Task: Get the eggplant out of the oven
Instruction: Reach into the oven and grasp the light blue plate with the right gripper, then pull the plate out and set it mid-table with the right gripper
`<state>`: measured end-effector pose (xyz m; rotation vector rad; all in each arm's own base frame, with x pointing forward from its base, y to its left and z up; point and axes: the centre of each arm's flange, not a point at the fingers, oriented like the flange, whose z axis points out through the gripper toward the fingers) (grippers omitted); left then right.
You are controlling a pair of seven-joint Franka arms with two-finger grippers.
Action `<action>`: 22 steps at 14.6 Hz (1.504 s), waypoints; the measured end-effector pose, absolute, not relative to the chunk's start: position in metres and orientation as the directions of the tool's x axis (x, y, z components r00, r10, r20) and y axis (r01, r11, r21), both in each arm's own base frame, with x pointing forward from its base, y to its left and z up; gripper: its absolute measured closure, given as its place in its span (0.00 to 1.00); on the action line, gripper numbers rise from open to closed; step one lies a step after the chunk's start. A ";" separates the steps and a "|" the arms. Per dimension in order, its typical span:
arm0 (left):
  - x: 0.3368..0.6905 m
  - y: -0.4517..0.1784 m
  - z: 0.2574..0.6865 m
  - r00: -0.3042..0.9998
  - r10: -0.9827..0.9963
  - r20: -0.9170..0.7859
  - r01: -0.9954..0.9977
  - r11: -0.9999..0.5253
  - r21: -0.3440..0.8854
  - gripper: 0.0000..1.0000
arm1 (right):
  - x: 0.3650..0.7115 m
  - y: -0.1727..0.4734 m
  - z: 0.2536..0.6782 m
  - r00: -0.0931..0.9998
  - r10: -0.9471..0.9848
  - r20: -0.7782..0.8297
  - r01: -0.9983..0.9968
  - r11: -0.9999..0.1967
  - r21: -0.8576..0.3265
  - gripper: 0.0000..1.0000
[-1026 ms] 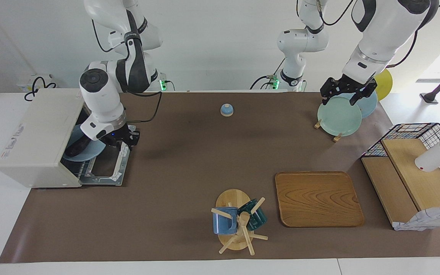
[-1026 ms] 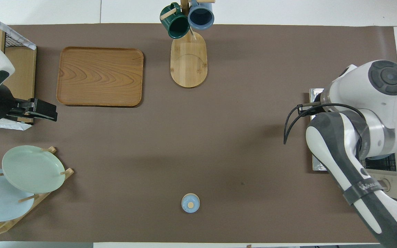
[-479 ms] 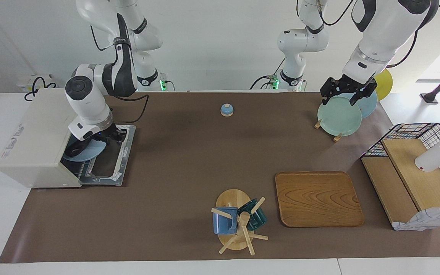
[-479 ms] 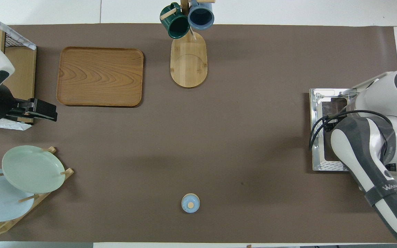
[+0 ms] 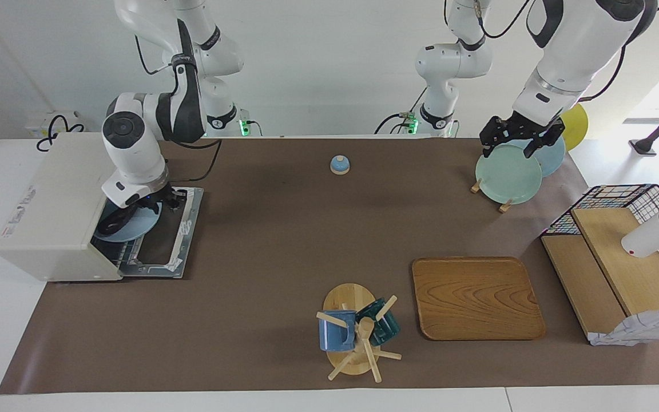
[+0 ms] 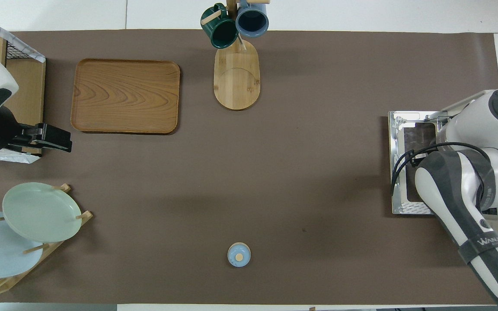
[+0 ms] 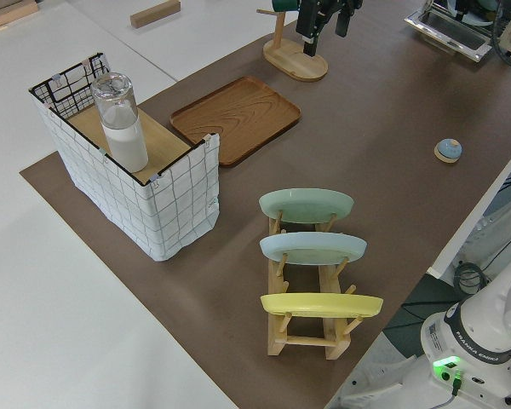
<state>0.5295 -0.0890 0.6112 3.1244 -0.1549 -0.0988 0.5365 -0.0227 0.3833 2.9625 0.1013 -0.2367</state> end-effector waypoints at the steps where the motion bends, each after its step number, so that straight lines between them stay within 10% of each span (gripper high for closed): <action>1: 0.530 -0.089 0.611 0.993 -0.099 -0.062 -0.098 -0.995 0.015 0.00 | 0.536 -0.024 0.382 0.984 0.057 -0.166 0.084 -0.984 0.160 0.59; 6: 0.530 -0.089 0.611 0.993 -0.099 -0.062 -0.098 -0.995 0.015 0.00 | 0.527 -0.033 0.371 0.983 0.077 -0.168 0.102 -0.983 0.150 0.59; 10: 0.530 -0.089 0.611 0.993 -0.099 -0.062 -0.098 -0.995 0.015 0.00 | 0.520 -0.041 0.367 0.978 0.119 -0.174 0.145 -0.979 0.145 0.97; 14: 0.530 -0.089 0.611 0.993 -0.099 -0.062 -0.098 -0.995 0.015 0.00 | 0.522 -0.019 0.377 0.969 0.188 -0.162 0.216 -0.960 0.177 0.98; 22: 0.529 -0.089 0.611 0.993 -0.099 -0.064 -0.098 -0.995 0.015 0.00 | 0.503 0.251 0.399 0.969 0.246 -0.030 0.247 -0.949 0.197 0.98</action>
